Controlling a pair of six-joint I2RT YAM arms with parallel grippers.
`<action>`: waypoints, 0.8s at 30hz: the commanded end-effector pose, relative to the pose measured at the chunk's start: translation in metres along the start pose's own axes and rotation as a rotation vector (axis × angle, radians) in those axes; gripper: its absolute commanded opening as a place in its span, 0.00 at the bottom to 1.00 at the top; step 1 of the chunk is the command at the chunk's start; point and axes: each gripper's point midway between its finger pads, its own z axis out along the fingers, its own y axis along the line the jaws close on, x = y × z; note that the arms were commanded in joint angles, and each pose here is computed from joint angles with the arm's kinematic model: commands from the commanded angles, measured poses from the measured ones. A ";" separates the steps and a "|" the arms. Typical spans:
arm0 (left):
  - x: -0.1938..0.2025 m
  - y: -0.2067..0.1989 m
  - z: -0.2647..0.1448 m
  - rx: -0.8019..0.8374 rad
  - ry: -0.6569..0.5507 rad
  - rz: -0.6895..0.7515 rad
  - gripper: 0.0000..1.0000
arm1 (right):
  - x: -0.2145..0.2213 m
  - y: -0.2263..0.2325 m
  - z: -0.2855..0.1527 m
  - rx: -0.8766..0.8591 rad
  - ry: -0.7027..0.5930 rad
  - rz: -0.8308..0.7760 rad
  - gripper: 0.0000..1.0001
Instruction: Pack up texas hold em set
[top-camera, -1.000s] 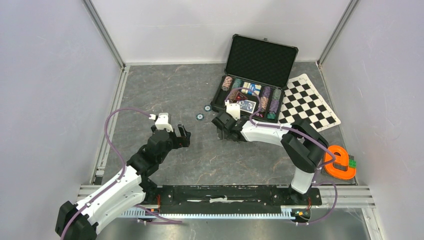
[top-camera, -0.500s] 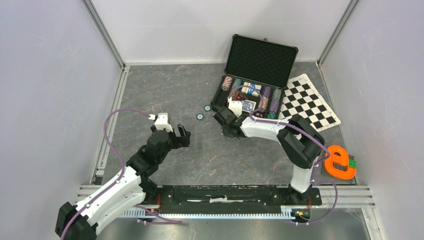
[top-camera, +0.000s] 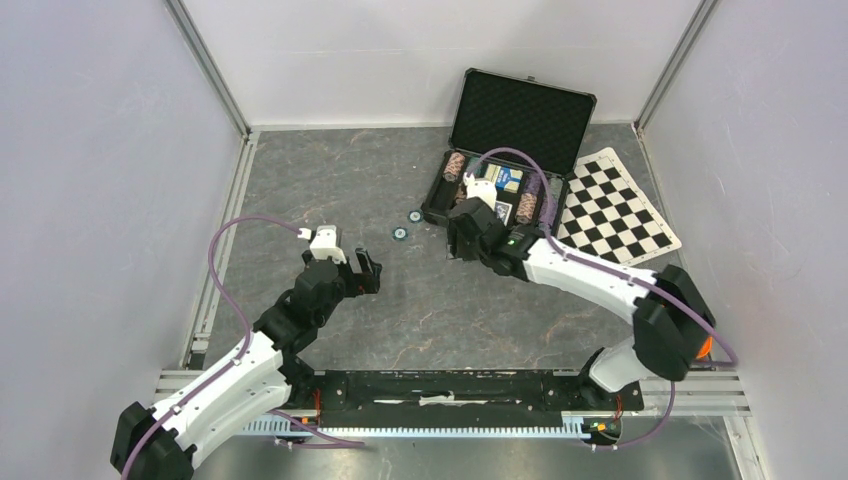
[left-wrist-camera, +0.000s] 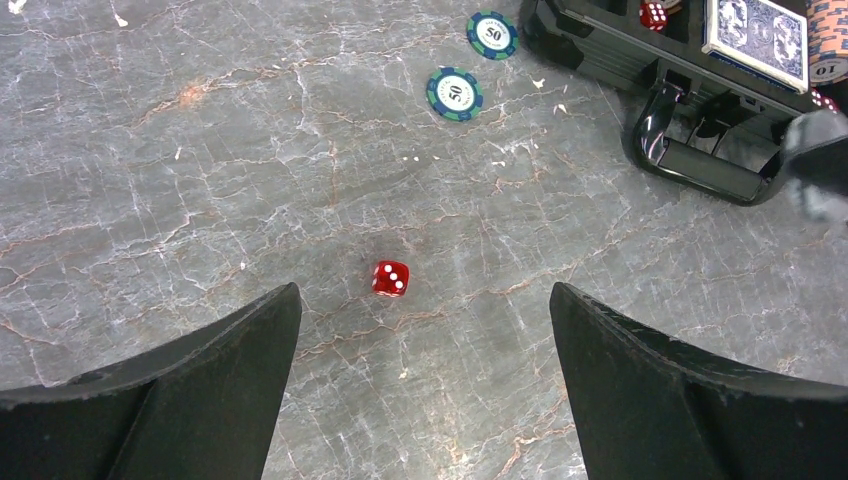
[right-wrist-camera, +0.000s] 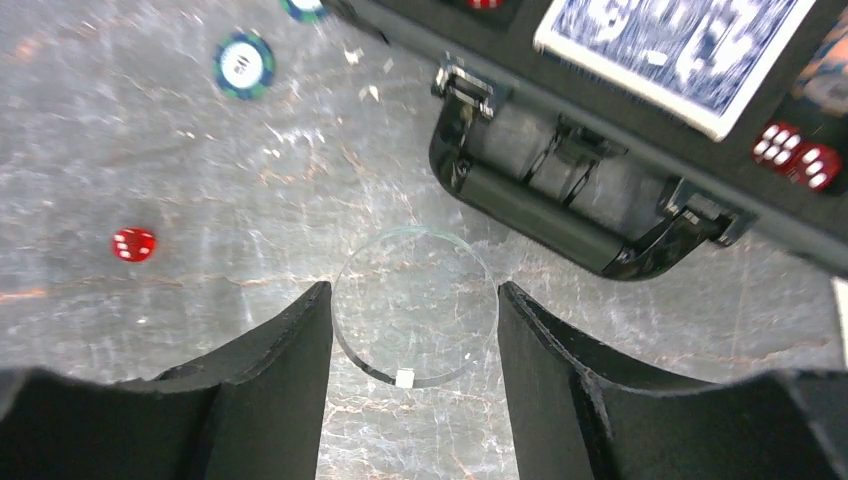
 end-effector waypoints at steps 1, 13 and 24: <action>-0.009 0.000 0.002 0.002 -0.041 0.014 1.00 | -0.042 -0.012 -0.016 -0.017 -0.142 -0.046 0.48; -0.007 0.002 0.005 -0.013 -0.035 0.025 1.00 | -0.103 -0.095 0.011 0.073 -0.221 -0.137 0.46; -0.003 0.004 0.009 -0.028 -0.022 0.035 1.00 | -0.136 -0.128 0.051 0.123 -0.207 -0.116 0.46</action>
